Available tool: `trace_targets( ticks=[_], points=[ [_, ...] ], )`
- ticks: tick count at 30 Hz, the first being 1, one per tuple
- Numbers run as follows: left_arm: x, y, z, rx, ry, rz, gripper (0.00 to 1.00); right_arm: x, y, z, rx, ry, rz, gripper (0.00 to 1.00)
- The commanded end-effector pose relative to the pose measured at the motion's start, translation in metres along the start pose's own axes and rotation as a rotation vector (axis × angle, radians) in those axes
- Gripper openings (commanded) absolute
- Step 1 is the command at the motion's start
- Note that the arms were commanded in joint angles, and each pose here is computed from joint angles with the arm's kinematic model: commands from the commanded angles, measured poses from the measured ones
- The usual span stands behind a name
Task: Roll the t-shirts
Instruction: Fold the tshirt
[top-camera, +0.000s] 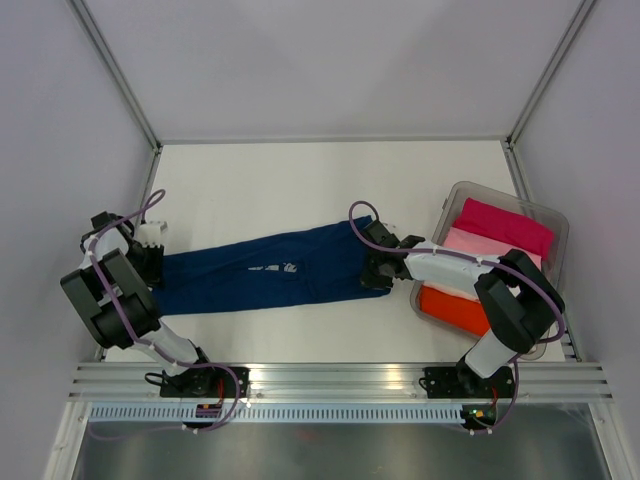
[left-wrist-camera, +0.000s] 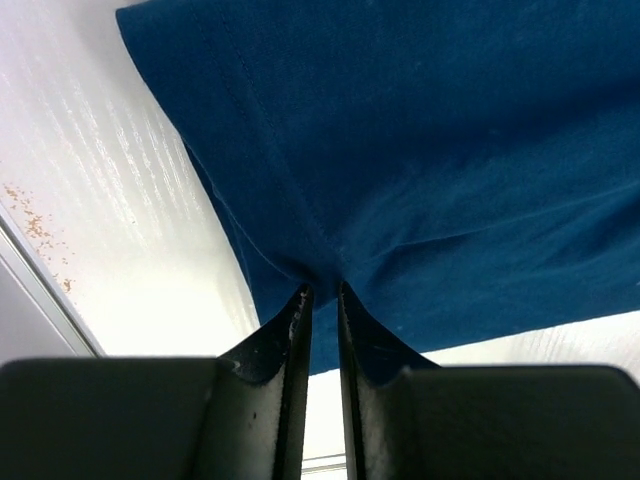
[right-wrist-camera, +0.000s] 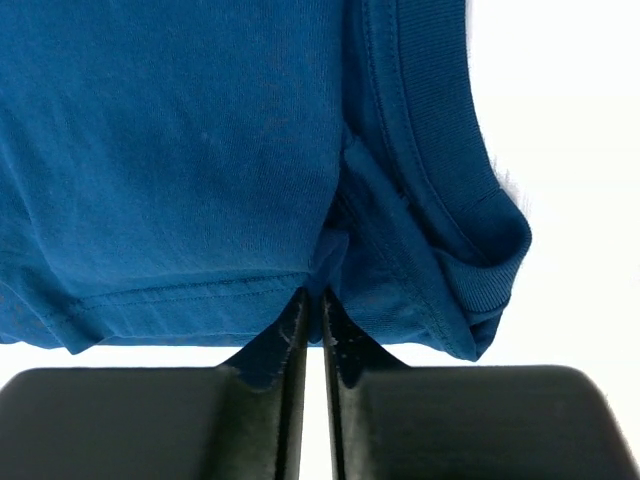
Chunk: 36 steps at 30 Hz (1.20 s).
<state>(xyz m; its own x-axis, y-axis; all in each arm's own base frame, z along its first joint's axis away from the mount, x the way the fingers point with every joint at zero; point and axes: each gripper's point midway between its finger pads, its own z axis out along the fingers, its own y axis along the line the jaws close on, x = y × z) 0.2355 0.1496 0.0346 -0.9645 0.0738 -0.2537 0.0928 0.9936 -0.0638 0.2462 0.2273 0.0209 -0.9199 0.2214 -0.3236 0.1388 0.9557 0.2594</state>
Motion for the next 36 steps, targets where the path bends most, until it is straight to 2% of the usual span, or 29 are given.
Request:
trace_targets(
  ticks=[1,4,5,6,7,12,16,18,21,36],
  points=[
    [0.002,0.001,0.004,0.002,0.013,-0.034,0.2,-0.015,0.009,-0.012,-0.019,-0.045,0.017,0.13],
    [0.003,0.003,0.006,-0.002,0.025,-0.035,0.18,-0.015,0.009,-0.013,-0.019,-0.05,0.014,0.11],
    [0.003,0.005,0.006,-0.008,0.025,-0.037,0.21,-0.016,0.008,-0.012,-0.015,-0.052,0.014,0.11],
    [0.003,0.005,0.005,-0.01,0.023,-0.037,0.32,-0.016,0.008,-0.013,-0.016,-0.05,0.011,0.12],
    [0.001,0.006,0.005,-0.016,0.02,-0.038,0.35,-0.016,0.009,-0.013,-0.017,-0.05,0.01,0.13],
    [-0.001,0.011,0.006,-0.041,0.01,-0.046,0.37,-0.015,0.008,-0.013,-0.016,-0.049,0.008,0.12],
    [0.004,0.007,0.012,-0.014,0.025,-0.053,0.28,-0.016,0.008,-0.012,-0.013,-0.052,0.008,0.12],
    [0.005,0.006,0.014,-0.01,0.028,-0.053,0.19,-0.017,0.009,-0.012,-0.015,-0.052,0.008,0.11],
    [0.005,0.006,0.012,-0.016,0.025,-0.049,0.02,-0.018,0.01,-0.014,-0.019,-0.057,0.004,0.02],
    [-0.03,0.021,-0.017,-0.071,-0.084,-0.037,0.02,-0.042,0.022,-0.042,-0.038,-0.128,-0.015,0.0]
  ],
)
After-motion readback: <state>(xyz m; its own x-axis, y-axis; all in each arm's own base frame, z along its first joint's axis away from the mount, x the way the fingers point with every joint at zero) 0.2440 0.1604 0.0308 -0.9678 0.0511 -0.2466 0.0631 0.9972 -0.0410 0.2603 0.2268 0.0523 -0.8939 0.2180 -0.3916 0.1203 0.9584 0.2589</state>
